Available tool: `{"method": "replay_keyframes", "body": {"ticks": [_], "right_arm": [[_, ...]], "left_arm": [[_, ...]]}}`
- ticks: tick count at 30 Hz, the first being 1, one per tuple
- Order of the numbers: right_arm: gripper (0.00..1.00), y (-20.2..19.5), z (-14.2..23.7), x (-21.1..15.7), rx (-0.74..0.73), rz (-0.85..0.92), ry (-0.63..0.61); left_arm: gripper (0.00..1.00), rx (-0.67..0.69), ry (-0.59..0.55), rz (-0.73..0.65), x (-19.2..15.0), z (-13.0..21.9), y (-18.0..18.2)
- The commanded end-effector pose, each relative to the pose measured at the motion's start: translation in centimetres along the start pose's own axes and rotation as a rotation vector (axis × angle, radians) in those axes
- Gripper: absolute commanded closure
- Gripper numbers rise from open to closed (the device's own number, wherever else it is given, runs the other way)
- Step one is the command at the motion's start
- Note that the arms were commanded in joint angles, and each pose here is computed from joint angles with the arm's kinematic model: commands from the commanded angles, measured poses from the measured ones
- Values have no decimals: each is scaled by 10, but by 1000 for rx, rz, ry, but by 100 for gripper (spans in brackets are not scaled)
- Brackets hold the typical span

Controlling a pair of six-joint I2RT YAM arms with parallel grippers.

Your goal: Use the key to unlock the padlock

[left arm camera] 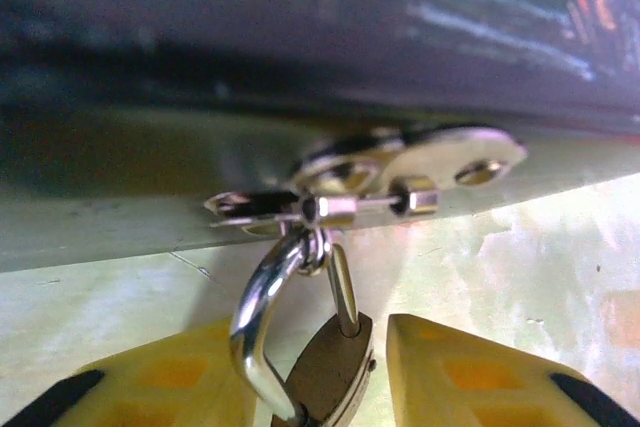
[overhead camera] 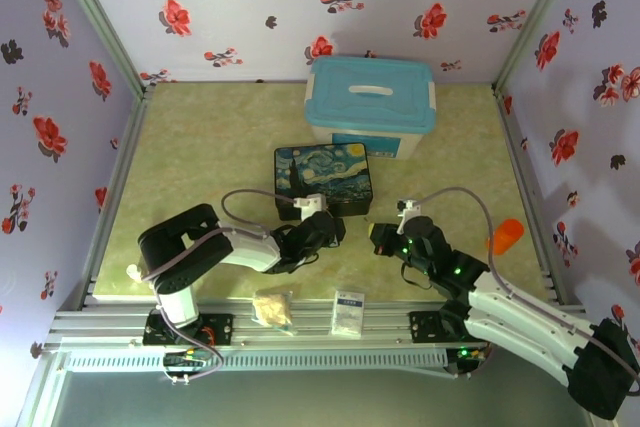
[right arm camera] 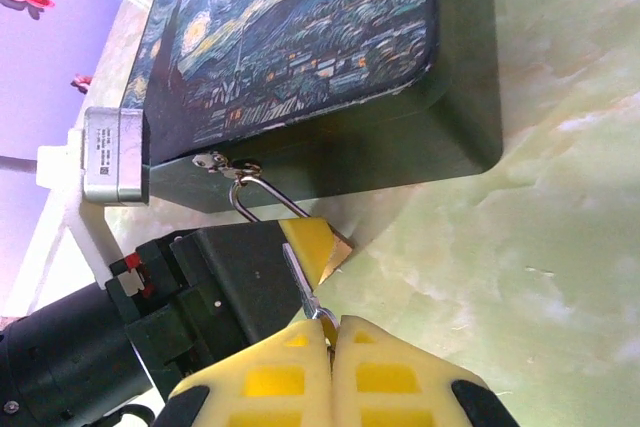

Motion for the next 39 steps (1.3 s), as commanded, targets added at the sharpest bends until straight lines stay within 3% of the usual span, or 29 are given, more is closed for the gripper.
{"method": "replay_keyframes", "body": {"ticks": [1, 4, 11, 21, 30, 39], "right_arm": [[100, 1, -12, -14, 76, -33, 71], [100, -4, -25, -28, 102, -71, 153], [100, -13, -42, -37, 86, -173, 216], [100, -24, -47, -40, 80, -292, 267], [100, -15, -55, -28, 228, -378, 269], [100, -13, -59, -32, 256, -403, 314]], "left_arm": [[73, -23, 47, 13, -16, -2, 3], [78, -48, 40, 13, -14, 0, 0], [90, -114, 27, 44, -10, 7, -3], [92, -291, -25, 229, 11, 24, -8], [95, -347, -39, 258, 22, 30, -20], [96, -354, -54, 237, 34, 36, -27]]}}
Point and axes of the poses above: each hand's point on the last joint's axis, 136 mm out from that joint toward the fingers, its own z axis back along the fingers, its own y axis along the line the jaws close on, x = y × z, the point moved 4 cm from there along z, back along the fingers, and after that the axes turned 14 degrees about -z, right-handed, at the moved point
